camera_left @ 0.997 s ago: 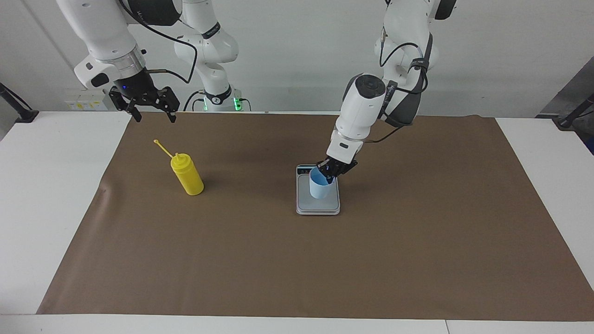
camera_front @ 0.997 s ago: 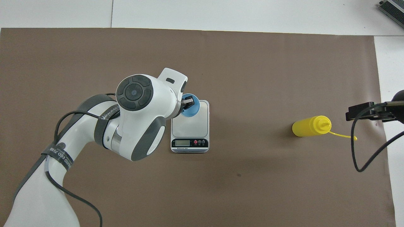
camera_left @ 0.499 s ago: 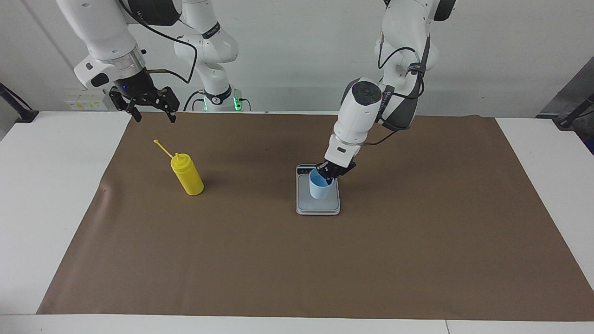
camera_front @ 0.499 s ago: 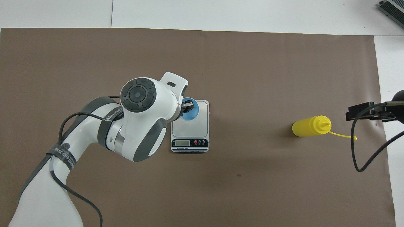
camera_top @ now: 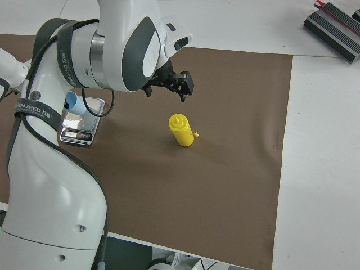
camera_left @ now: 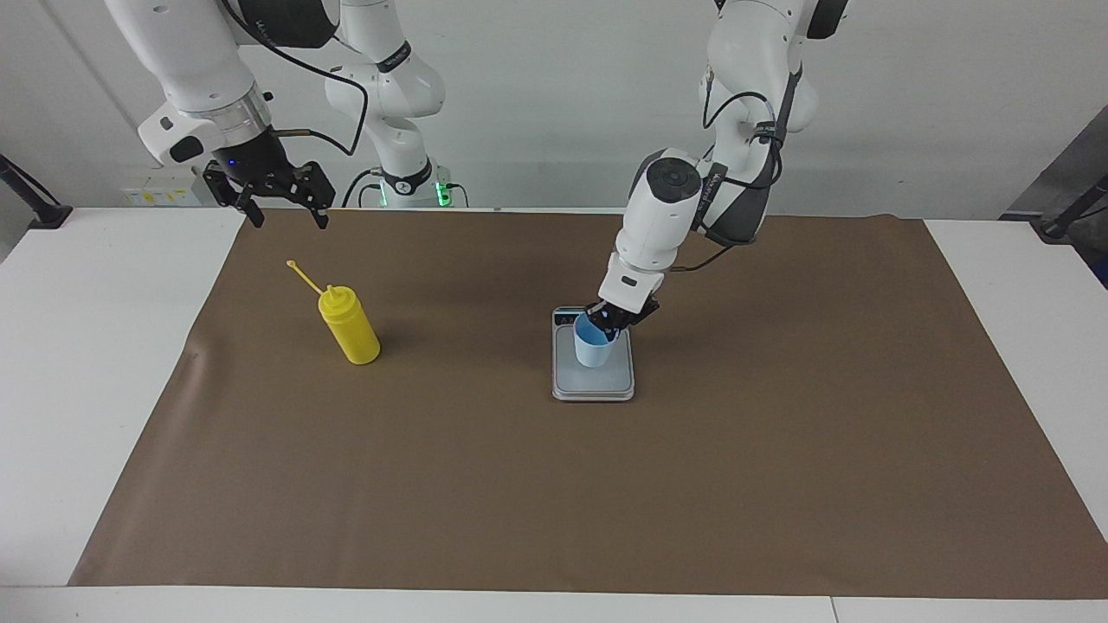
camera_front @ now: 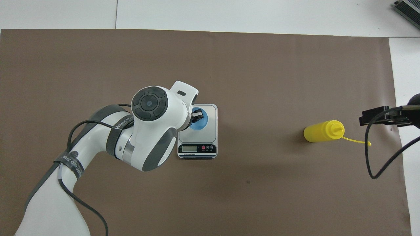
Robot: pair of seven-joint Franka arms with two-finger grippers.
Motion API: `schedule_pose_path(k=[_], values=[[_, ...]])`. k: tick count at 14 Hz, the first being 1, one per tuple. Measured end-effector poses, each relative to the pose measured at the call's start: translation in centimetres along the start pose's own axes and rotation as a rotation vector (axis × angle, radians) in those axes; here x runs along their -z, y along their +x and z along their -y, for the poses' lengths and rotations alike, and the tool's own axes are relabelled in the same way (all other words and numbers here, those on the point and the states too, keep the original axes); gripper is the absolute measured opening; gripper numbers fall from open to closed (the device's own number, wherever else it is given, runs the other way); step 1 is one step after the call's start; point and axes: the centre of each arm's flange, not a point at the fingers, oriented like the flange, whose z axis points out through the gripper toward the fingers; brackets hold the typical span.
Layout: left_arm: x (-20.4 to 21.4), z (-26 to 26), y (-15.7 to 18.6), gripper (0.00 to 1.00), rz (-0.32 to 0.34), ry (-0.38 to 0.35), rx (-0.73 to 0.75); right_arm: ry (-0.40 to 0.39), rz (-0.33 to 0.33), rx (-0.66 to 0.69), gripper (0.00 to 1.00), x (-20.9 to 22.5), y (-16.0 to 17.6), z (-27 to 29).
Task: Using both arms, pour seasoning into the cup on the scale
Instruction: 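Carry the cup with the left gripper and set it on the scale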
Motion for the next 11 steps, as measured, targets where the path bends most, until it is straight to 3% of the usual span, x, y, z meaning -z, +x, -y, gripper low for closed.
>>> schedule_pose_path(k=[11], values=[[0.03, -0.03, 0.05, 0.15, -0.005, -0.005, -0.003, 0.000, 0.000, 0.000, 1.00, 0.00, 0.00, 0.00]])
